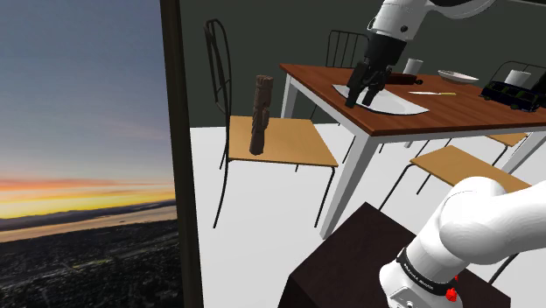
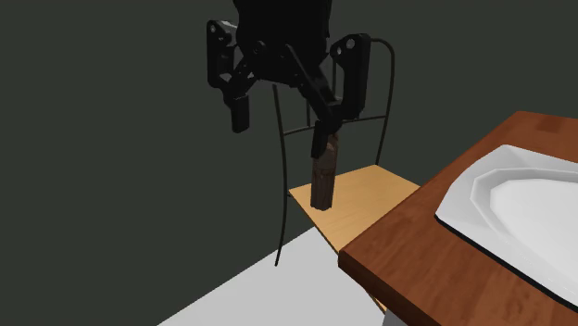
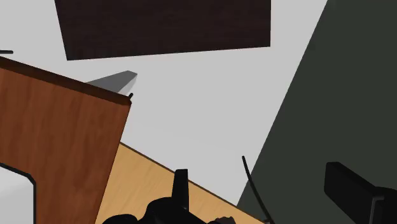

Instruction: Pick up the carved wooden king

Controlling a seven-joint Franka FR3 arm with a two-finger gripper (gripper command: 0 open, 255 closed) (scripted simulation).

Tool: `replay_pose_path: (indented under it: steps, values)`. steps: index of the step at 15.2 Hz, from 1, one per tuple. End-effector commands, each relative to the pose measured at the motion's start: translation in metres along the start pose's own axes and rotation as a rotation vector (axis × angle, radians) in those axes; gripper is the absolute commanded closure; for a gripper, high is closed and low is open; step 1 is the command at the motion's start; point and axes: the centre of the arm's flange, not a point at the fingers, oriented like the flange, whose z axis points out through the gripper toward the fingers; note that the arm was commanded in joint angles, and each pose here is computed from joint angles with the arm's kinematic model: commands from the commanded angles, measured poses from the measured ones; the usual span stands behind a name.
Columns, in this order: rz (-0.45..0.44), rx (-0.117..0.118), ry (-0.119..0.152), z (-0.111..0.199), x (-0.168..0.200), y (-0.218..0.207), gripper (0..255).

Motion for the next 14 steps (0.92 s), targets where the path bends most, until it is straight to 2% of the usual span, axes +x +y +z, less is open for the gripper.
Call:
replay_pose_path:
  steps: [1,14]
  values:
    - [0.0,0.0,0.0,0.0,0.0,0.0,0]
    - [-0.043,-0.053,-0.068,0.008,0.18,-0.034,0]
